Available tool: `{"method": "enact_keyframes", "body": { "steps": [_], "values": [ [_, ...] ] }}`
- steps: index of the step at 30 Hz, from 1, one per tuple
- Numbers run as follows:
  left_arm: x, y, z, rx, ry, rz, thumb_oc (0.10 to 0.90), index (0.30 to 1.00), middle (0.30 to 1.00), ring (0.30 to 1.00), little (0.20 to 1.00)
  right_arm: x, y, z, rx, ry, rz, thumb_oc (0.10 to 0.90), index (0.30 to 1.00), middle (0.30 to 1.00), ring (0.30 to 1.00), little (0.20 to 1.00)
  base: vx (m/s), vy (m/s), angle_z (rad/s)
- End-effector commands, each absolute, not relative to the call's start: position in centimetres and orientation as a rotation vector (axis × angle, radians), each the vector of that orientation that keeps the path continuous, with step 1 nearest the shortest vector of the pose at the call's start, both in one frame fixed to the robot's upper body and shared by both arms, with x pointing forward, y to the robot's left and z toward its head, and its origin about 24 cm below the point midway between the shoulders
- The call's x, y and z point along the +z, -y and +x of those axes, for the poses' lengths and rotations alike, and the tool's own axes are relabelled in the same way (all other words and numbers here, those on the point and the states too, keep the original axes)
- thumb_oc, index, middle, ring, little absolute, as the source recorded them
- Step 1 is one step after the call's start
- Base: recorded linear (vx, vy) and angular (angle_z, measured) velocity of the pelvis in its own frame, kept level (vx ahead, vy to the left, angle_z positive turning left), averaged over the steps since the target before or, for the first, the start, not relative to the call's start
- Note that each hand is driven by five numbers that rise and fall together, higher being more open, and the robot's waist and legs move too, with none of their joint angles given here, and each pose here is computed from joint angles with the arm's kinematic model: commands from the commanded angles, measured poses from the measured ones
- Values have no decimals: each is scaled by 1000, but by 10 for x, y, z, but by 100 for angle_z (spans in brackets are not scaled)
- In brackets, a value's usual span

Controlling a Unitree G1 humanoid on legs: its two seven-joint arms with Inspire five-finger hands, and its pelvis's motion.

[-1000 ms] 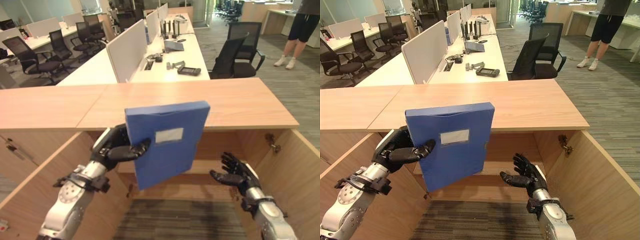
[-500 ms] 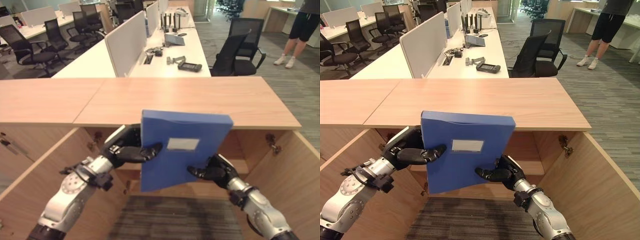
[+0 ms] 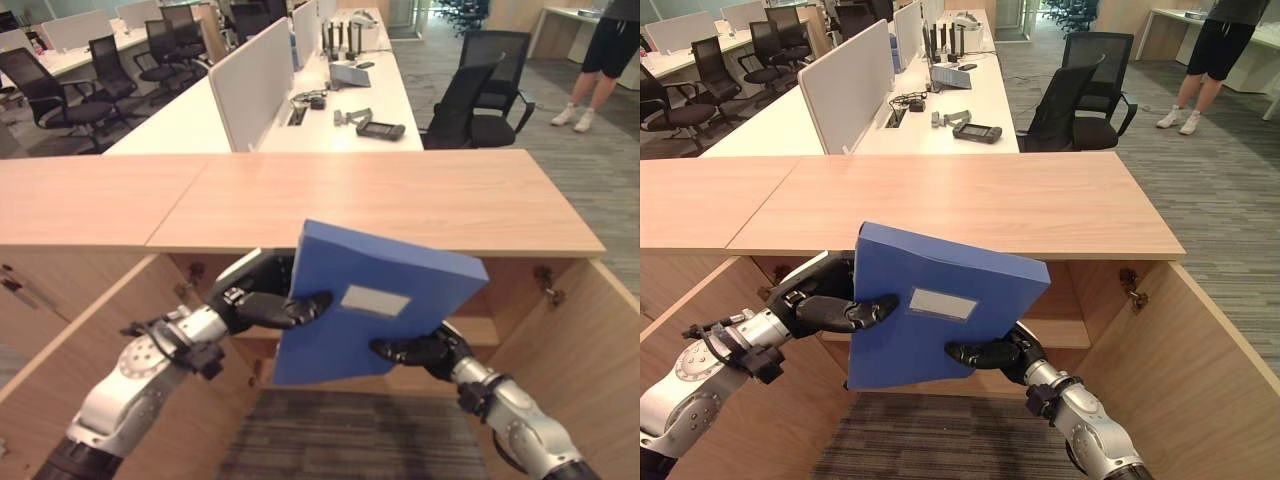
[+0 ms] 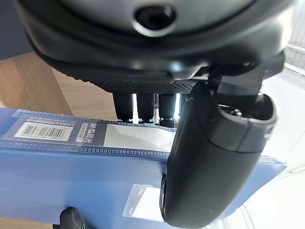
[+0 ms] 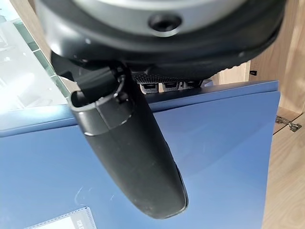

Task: Put the empty folder in the office cabinet

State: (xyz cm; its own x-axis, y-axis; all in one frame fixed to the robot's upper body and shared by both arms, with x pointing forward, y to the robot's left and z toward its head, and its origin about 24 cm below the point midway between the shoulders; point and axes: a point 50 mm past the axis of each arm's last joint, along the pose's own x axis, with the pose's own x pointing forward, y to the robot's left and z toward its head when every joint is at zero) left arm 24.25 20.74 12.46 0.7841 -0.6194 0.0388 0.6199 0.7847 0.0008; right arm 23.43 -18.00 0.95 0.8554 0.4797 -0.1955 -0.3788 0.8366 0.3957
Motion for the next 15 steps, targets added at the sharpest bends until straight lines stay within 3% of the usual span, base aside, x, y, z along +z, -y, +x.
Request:
{"method": "enact_keyframes", "body": {
  "steps": [1, 13, 14, 15],
  "values": [
    [180, -184, 250, -866, 284, -46, 400, 300, 300, 300, 300, 89, 154, 272, 636, 104, 489, 800, 900, 900, 900, 900, 0, 0, 0],
    [167, -185, 248, -852, 251, -160, 400, 300, 300, 300, 300, 118, 128, 264, 751, 262, 720, 800, 900, 900, 900, 900, 0, 0, 0],
    [166, -185, 249, -843, 255, -176, 400, 300, 300, 300, 300, 120, 127, 263, 754, 277, 734, 588, 582, 582, 582, 582, 0, 0, 0],
    [165, -186, 249, -829, 262, -191, 400, 300, 300, 300, 300, 122, 126, 263, 757, 290, 743, 461, 392, 392, 392, 392, 0, 0, 0]
  ]
}}
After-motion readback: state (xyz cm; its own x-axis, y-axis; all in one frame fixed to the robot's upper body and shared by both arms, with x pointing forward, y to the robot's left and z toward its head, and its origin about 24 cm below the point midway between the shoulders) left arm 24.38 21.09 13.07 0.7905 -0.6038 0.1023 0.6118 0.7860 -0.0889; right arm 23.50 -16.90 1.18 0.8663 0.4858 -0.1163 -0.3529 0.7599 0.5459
